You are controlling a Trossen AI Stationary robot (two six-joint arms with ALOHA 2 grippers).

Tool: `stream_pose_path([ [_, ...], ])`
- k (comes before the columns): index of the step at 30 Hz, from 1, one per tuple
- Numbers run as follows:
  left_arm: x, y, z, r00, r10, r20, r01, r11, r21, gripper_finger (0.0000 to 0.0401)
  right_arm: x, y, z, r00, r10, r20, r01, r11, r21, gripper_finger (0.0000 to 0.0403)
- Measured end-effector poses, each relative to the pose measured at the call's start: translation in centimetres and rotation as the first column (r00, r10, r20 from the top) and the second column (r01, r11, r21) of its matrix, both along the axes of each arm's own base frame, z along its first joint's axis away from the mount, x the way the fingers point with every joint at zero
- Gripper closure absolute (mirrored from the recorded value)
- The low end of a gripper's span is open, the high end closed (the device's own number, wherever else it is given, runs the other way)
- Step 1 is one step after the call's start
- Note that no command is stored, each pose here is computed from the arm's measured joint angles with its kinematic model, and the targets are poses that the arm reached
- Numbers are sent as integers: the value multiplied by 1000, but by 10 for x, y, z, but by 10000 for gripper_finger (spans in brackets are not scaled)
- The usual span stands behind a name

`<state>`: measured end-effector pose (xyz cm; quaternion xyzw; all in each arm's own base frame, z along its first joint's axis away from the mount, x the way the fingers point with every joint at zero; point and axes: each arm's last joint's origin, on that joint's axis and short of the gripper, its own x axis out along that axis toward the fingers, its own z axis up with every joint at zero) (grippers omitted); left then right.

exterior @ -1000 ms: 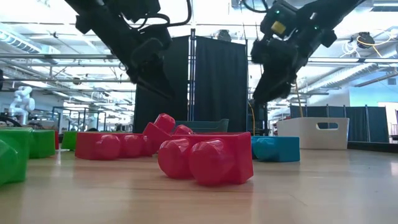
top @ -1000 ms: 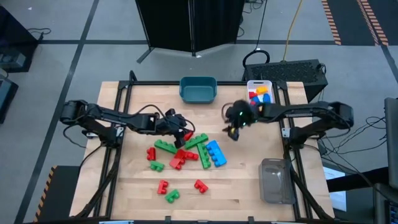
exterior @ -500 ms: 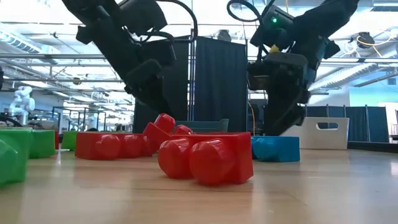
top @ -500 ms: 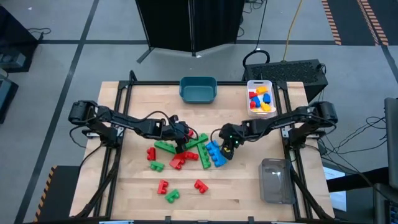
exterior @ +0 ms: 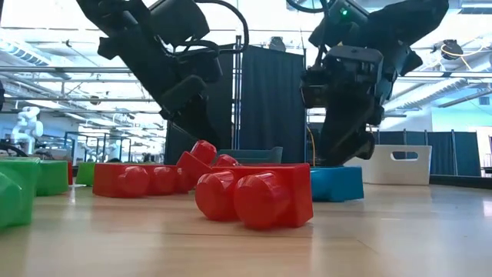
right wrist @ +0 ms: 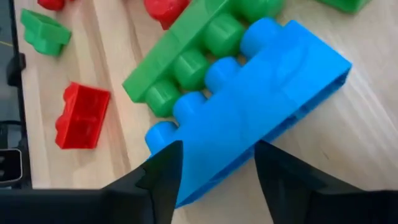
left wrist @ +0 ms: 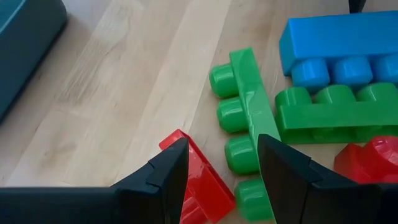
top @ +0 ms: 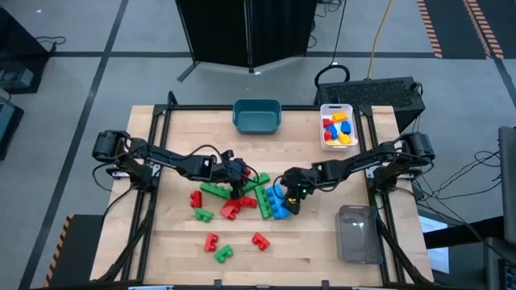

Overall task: Sort blocks by size
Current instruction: Put the four stud blue game piece into the blue bin

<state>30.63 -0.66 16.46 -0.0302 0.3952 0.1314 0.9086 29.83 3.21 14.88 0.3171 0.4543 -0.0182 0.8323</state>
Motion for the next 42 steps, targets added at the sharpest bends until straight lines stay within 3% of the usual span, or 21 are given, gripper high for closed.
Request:
stream_pose_path([
  [12,0,-1,0,1000,1,3,-1,1000,-3,226,5,-4,4,997,0,79,6,997,-75,320],
  [20,2,-1,2,999,0,34,0,1000,-4,226,15,-2,-17,996,35,77,-31,998,-57,328],
  [27,3,-1,3,999,-2,46,2,1000,-2,226,27,1,-28,984,84,155,-81,996,-26,318],
  [35,3,-1,3,999,-2,47,2,1000,-2,226,29,-4,-30,981,84,178,-78,996,-41,393],
  [42,3,-2,4,999,-5,52,5,1000,-2,226,32,-8,-28,971,80,226,-66,996,-68,402],
])
